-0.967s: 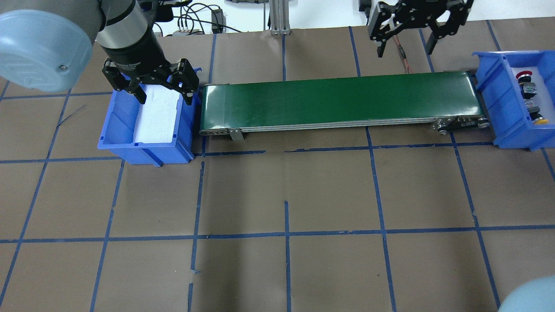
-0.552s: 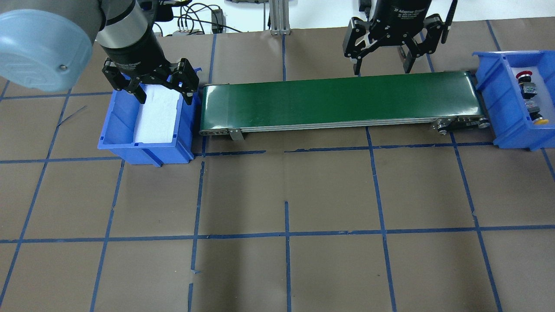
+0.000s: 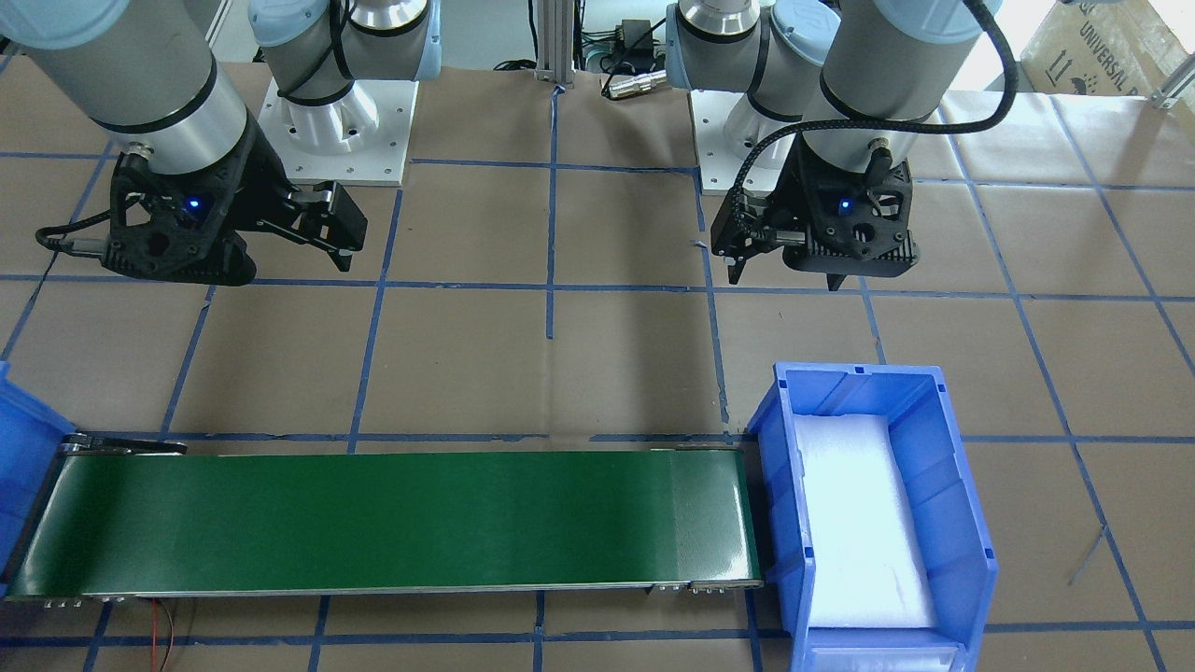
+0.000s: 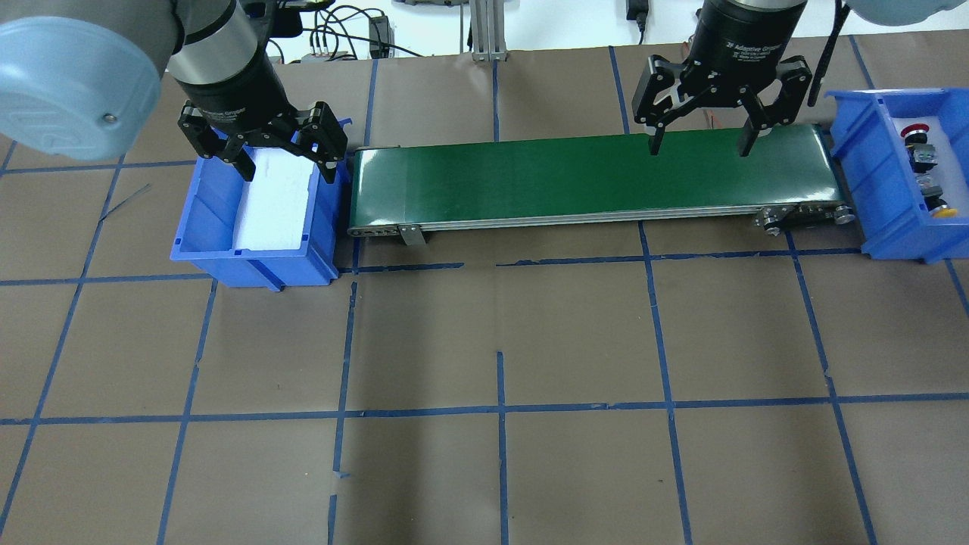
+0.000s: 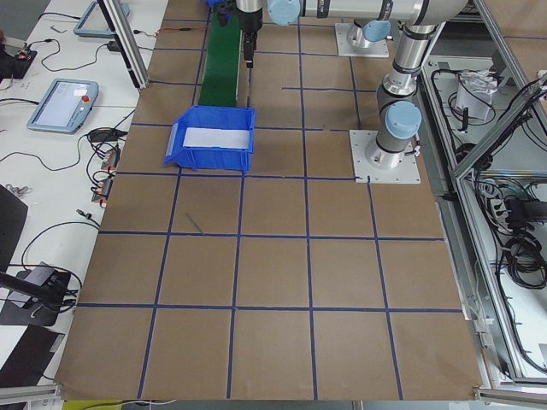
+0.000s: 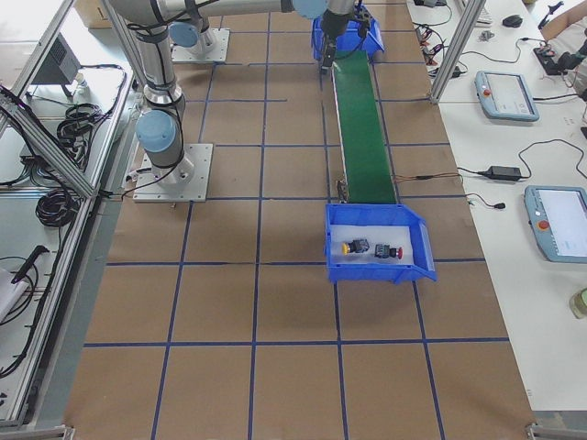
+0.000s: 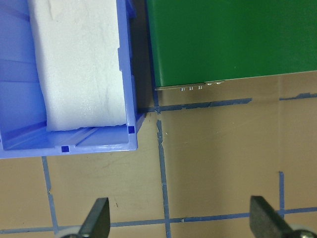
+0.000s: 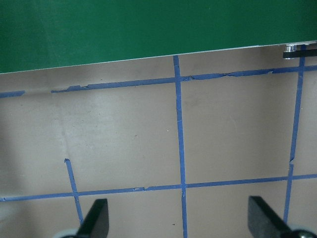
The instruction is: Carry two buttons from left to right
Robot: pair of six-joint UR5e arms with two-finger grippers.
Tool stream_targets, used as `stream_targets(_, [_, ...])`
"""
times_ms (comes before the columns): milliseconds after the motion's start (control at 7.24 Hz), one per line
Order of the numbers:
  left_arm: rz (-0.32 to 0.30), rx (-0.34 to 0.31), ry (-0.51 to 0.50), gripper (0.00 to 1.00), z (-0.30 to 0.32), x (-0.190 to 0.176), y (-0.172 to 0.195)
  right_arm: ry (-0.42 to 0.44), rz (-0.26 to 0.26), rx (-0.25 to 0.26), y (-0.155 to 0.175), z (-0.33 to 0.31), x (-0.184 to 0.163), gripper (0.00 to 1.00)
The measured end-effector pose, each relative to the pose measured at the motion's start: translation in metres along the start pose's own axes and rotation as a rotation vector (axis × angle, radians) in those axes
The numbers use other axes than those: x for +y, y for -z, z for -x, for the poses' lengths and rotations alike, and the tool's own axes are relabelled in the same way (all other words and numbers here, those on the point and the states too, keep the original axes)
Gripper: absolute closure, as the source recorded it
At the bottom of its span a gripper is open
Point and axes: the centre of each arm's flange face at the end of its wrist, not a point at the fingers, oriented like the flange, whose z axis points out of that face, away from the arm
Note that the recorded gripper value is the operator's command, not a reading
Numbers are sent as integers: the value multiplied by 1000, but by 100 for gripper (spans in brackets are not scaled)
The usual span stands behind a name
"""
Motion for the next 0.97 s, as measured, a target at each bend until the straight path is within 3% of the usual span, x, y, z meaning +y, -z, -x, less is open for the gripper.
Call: stream_targets(967, [0,0,-1,0,0,1,0,-12,-7,0,3,-3,4,1])
